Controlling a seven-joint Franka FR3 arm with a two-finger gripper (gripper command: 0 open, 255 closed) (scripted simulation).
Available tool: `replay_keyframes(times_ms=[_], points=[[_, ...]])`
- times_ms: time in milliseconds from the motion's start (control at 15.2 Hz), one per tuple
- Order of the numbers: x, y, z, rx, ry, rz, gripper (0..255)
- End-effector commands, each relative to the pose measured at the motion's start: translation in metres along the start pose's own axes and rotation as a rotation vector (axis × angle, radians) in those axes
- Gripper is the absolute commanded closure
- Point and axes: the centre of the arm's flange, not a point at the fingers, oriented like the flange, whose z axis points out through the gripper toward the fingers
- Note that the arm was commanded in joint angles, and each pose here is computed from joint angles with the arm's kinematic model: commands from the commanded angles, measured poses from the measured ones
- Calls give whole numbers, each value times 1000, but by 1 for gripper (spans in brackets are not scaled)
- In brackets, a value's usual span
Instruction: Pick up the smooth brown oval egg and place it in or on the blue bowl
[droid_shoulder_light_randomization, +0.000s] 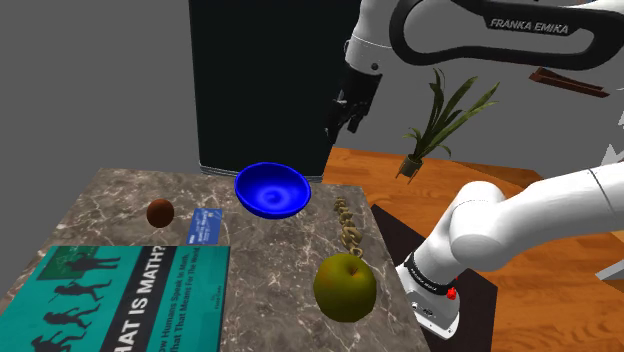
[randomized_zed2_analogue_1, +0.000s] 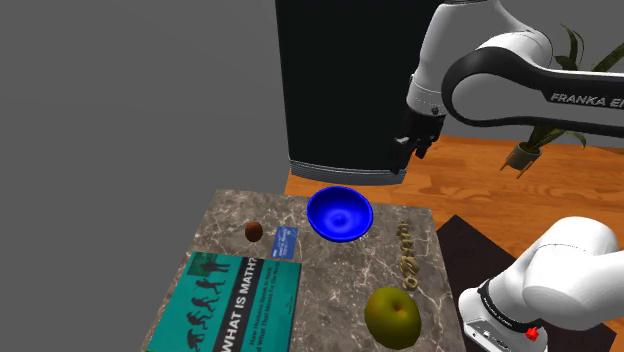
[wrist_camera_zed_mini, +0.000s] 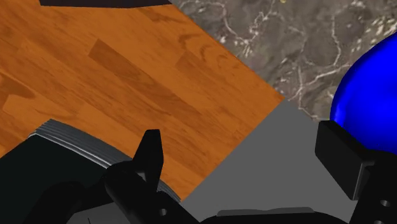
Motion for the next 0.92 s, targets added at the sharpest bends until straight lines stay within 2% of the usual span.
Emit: replay_keyframes(times_ms=[0, 858], points=[[6, -20, 7, 23, 6, -10, 0], [55, -155, 49, 166, 37, -80, 0]])
